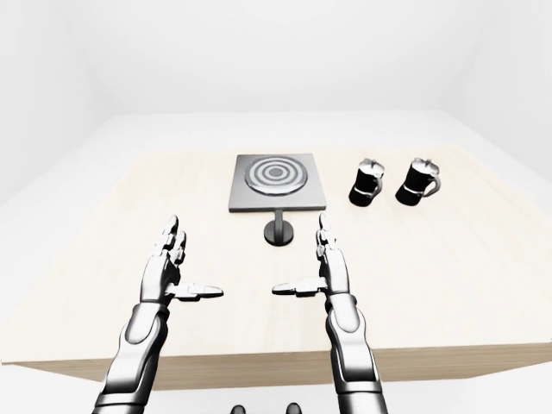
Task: Turn off the stove.
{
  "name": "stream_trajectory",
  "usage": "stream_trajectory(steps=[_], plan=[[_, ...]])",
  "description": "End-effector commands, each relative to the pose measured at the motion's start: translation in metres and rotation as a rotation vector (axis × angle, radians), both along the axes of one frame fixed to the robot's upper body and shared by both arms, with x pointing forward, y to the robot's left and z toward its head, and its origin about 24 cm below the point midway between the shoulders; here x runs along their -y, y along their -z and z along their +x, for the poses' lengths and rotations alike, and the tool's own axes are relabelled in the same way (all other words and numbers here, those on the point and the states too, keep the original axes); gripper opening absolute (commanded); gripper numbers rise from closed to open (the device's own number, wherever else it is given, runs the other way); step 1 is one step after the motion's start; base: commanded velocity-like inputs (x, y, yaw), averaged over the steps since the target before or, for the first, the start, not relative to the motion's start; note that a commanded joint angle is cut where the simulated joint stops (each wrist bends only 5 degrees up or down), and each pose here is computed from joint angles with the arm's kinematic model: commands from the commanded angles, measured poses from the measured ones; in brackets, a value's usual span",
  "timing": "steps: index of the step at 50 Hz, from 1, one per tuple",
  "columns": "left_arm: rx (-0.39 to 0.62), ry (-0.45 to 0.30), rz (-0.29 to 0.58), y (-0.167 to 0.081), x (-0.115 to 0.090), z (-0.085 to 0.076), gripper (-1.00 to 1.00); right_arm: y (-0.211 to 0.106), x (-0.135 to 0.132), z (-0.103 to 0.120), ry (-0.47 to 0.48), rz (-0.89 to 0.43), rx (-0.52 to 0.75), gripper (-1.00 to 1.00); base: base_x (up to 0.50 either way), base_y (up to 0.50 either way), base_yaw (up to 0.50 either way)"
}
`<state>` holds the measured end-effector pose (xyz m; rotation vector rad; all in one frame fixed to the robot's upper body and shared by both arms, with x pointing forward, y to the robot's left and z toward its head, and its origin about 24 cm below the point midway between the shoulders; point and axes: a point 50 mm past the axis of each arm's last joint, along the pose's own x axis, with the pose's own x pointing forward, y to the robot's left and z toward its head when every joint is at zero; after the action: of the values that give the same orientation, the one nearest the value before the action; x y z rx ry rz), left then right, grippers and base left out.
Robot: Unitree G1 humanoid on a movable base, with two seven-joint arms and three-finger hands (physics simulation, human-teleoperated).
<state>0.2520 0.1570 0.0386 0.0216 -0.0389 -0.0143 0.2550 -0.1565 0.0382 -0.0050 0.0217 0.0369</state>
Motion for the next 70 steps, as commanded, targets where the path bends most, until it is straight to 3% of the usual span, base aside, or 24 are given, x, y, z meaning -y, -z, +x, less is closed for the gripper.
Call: stream_trajectory(steps=[1, 34, 37, 42, 44, 47, 50, 56, 57, 59, 62, 64, 65, 70], plan=[[-0.006, 0.001, 0.003, 0.001, 0.0, 0.0, 1.0, 0.0, -0.001, 0.0, -0.004, -0.005, 0.0, 1.0, 0.47, 0.0, 0.0], [-0.002, -0.004, 0.014, 0.0, 0.001, 0.0, 1.0, 0.001, -0.001, 0.002, 0.002, -0.015, -0.01, 1.0, 0.47, 0.07, 0.0], [0.012, -0.034, 0.004, -0.003, -0.002, 0.001, 1.0, 0.0, -0.001, 0.002, 0.003, -0.015, -0.006, 1.0, 0.45, 0.17, 0.0], [0.106, -0.256, -0.053, -0.033, -0.036, -0.002, 1.0, 0.0, 0.0, 0.003, 0.015, -0.014, -0.006, 1.0, 0.23, 0.05, 0.0], [0.171, -0.424, -0.019, -0.042, -0.055, -0.009, 1.0, 0.003, 0.001, 0.003, 0.015, -0.015, -0.004, 1.0, 0.0, 0.0, 0.0], [0.218, -0.511, -0.026, -0.049, -0.072, -0.026, 1.0, 0.002, 0.0, 0.003, 0.015, -0.023, -0.007, 1.0, 0.0, 0.0, 0.0], [0.208, -0.684, -0.055, -0.049, -0.1, -0.05, 1.0, 0.003, 0.003, 0.003, 0.024, -0.02, -0.006, 1.0, 0.0, 0.0, 0.0], [0.21, -0.823, -0.027, -0.045, -0.119, -0.079, 1.0, 0.002, 0.002, 0.003, 0.025, -0.026, -0.004, 1.0, 0.0, 0.0, 0.0], [0.211, -0.948, 0.011, -0.045, -0.128, -0.091, 1.0, 0.002, 0.002, 0.002, 0.025, -0.025, -0.003, 1.0, 0.0, 0.0, 0.0], [0.212, -0.92, -0.018, -0.046, -0.13, -0.098, 1.0, 0.001, 0.002, 0.002, 0.025, -0.024, 0.0, 1.0, 0.0, 0.0, 0.0], [0.22, -0.968, -0.033, -0.047, -0.138, -0.111, 1.0, 0.001, 0.002, 0.001, 0.021, -0.022, 0.007, 1.0, 0.0, 0.0, 0.0], [0.214, -1.005, -0.044, -0.046, -0.146, -0.115, 1.0, 0.001, 0.002, 0.002, 0.017, -0.025, 0.009, 1.0, 0.0, 0.0, 0.0], [0.167, -1.086, -0.007, -0.042, -0.152, -0.117, 1.0, 0.002, 0.001, 0.002, 0.016, -0.028, 0.008, 1.0, 0.0, 0.0, 0.0], [0.126, -1.051, -0.02, -0.03, -0.166, -0.156, 1.0, 0.001, 0.001, 0.002, 0.018, -0.033, 0.007, 1.0, 0.0, 0.0, 0.0]])
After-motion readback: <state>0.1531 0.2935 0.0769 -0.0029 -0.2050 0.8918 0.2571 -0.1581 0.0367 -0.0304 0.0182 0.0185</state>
